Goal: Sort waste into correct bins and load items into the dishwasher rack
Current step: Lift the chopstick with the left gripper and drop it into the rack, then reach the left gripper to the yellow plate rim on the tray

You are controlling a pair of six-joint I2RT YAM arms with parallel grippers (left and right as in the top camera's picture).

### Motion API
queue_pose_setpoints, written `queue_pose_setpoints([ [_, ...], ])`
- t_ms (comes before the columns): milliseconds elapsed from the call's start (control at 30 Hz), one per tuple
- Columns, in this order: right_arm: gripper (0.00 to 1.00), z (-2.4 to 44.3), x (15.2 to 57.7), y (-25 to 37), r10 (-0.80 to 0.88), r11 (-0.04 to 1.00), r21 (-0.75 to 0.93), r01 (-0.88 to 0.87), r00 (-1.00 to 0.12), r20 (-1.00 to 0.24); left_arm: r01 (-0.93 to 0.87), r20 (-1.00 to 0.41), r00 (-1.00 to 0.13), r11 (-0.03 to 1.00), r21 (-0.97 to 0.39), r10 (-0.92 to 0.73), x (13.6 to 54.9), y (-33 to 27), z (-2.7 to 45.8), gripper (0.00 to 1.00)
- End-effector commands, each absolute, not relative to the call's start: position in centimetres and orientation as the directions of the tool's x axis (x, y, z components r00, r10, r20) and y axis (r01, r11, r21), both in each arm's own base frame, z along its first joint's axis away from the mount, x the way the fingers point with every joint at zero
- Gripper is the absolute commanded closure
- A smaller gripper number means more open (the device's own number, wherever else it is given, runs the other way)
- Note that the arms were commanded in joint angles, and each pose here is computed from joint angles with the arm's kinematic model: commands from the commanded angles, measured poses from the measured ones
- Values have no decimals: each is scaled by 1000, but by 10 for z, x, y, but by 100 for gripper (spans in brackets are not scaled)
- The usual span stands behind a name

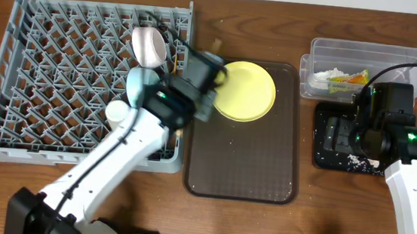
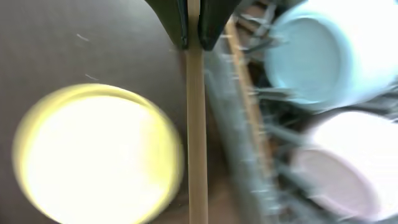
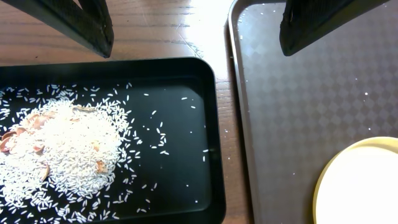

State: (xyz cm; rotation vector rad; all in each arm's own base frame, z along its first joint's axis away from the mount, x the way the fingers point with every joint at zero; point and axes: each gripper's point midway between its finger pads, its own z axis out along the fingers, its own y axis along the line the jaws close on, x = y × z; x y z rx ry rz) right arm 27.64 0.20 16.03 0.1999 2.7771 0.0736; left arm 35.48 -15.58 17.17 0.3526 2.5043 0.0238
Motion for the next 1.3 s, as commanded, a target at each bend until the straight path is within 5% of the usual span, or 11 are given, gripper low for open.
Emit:
queue_pose_setpoints([
  [0,17,165,278,1,159,987,83,138,-920,-359,148,-576,-795,982,117,189,373,-118,172,94],
  [200,17,165,278,1,159,987,83,138,-920,-359,136,-542,-833,991,-2,113,382,-108,158,94],
  [533,17,165,278,1,159,987,83,138,-920,-359,134,-475,-872,991,5,120,391,-110,119,94],
  [633,17,165,278,1,159,987,83,138,-920,-359,134,-462,-878,991,8,122,393,-111,111,84],
  [800,16,165,278,1,159,987,83,138,-920,-359,135,-474,-872,991,6,121,393,-111,117,54],
  [1267,16,166,280,1,159,987,85,137,-916,-368,364,-578,-772,930,-58,266,372,-190,155,46],
])
